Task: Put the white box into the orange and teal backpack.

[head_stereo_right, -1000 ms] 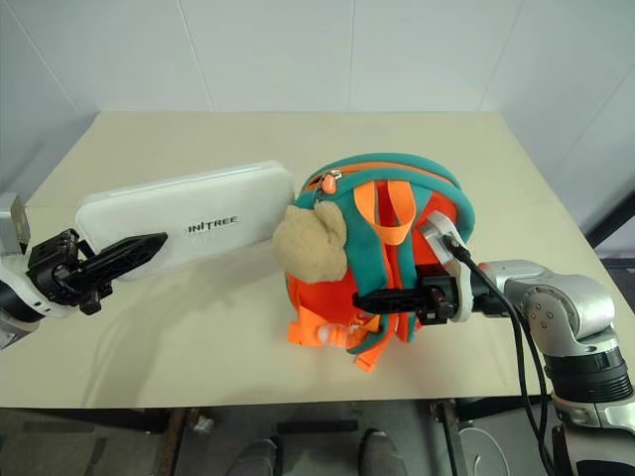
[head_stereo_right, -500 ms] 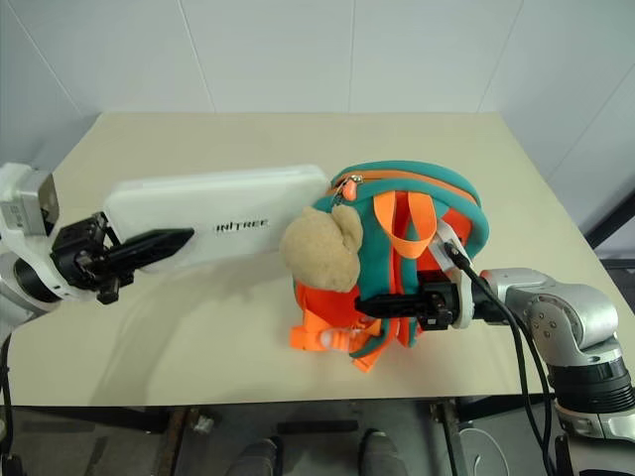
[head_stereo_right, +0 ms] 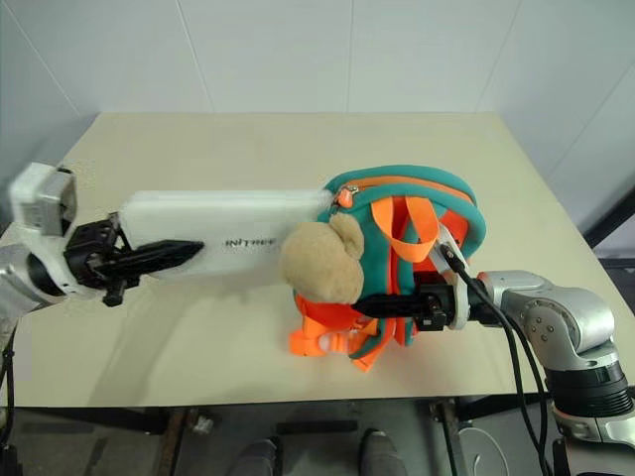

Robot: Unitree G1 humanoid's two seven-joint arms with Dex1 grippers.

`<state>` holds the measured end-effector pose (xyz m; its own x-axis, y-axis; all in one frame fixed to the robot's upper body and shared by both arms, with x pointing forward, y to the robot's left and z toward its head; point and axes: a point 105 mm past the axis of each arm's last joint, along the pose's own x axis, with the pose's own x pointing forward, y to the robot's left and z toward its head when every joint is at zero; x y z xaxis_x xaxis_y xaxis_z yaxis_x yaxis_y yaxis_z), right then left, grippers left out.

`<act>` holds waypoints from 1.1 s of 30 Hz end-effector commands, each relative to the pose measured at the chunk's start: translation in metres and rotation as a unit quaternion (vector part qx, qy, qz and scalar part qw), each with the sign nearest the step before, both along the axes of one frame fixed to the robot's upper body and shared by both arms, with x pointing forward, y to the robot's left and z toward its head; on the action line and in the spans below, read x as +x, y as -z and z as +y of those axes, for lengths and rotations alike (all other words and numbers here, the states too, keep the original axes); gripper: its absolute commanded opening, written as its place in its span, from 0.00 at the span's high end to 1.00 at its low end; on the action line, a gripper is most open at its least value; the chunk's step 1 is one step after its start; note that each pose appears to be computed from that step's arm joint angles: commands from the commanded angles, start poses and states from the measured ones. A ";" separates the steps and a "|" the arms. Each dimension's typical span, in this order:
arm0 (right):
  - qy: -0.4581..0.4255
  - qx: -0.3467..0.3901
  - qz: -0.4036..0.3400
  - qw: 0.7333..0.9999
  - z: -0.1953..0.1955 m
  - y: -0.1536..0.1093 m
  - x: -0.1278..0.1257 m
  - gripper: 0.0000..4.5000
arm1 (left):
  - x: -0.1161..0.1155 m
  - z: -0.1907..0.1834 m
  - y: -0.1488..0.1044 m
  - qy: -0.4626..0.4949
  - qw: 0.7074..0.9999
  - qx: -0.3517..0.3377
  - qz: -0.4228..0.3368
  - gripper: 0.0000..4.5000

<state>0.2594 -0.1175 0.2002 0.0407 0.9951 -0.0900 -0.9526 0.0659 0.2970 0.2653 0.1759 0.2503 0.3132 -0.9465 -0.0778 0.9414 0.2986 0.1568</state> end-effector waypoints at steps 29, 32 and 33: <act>0.032 0.025 -0.030 0.999 0.005 -0.004 -0.009 0.98 | 0.065 -0.127 0.011 0.101 0.991 0.064 -0.067 0.20; 0.035 0.024 -0.028 0.999 0.005 -0.003 -0.008 0.98 | 0.057 -0.106 -0.005 0.122 0.986 0.055 -0.098 0.04; 0.036 0.024 -0.028 0.999 0.005 -0.003 -0.007 0.98 | 0.053 -0.101 -0.009 0.132 0.984 0.052 -0.109 0.02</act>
